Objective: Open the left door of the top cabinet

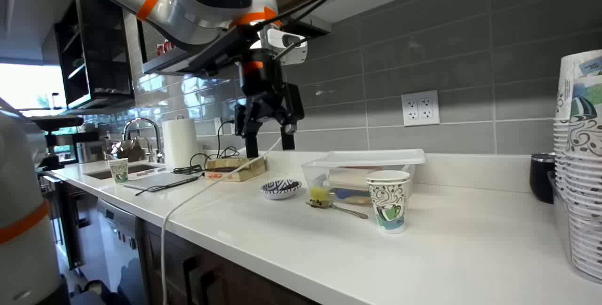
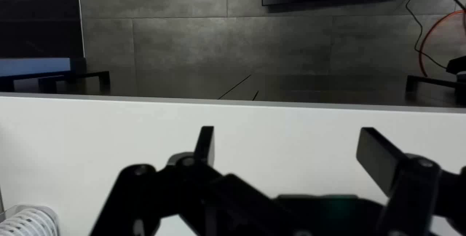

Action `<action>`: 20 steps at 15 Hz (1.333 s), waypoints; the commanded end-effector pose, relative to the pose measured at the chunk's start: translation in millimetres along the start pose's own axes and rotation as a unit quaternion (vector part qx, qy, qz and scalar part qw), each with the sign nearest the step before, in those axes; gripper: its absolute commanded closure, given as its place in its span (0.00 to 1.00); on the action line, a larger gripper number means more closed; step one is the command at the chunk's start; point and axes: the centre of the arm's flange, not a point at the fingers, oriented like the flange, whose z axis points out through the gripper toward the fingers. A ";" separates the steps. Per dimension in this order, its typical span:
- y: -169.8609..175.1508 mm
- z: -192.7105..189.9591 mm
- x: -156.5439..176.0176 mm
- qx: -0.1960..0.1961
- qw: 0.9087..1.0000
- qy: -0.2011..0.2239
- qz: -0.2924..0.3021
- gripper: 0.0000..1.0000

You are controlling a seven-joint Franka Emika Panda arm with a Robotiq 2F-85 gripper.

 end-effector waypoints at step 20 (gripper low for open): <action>63.3 -160.0 84.7 -0.014 0.951 0.279 0.133 0.00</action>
